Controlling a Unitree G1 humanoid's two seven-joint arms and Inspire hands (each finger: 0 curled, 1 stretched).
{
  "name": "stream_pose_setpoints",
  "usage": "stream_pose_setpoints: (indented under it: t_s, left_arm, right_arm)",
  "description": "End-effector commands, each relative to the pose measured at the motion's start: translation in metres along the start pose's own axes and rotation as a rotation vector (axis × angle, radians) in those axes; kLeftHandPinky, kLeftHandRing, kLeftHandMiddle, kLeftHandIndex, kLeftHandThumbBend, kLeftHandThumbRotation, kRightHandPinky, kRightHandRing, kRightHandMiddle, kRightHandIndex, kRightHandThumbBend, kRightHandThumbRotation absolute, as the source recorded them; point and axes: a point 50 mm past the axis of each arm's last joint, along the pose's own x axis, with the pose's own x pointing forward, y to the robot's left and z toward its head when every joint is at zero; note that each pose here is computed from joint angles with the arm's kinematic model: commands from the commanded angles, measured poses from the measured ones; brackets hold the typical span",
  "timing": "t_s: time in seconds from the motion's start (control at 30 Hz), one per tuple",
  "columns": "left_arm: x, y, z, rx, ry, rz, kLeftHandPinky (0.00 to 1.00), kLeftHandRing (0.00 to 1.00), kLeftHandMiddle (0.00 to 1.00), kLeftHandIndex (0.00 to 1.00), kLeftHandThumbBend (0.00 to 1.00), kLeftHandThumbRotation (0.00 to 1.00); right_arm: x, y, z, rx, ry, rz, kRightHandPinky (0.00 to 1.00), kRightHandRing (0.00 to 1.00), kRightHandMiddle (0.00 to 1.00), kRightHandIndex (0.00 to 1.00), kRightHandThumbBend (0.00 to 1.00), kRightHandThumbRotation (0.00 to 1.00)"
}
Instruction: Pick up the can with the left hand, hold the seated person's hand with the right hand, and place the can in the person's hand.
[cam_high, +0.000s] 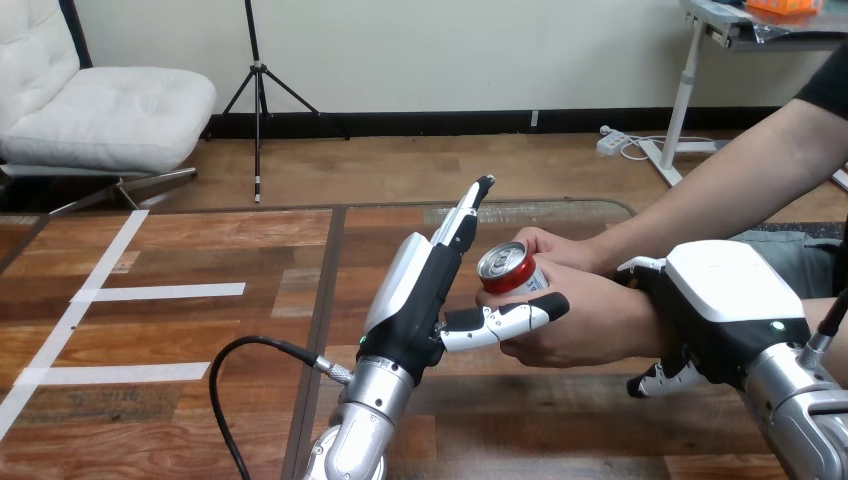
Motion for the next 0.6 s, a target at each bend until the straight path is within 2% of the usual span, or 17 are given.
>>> stream_pose_setpoints:
  t_s: [0.0, 0.57]
  left_arm:
    - [0.0117, 0.0073, 0.0137, 0.03, -0.073, 0.024, 1.0, 1.0, 1.0, 1.0, 0.89, 0.49]
    - [0.0111, 0.008, 0.012, 0.047, -0.066, 0.032, 1.0, 1.0, 1.0, 1.0, 0.91, 0.54]
  right_arm:
    - [0.0068, -0.009, 0.0075, -0.021, -0.028, -0.026, 0.76, 0.83, 0.85, 0.82, 0.9, 0.0]
    - [0.0051, -0.0095, 0.009, -0.098, -0.022, -0.027, 0.93, 0.96, 0.95, 0.92, 0.9, 0.06]
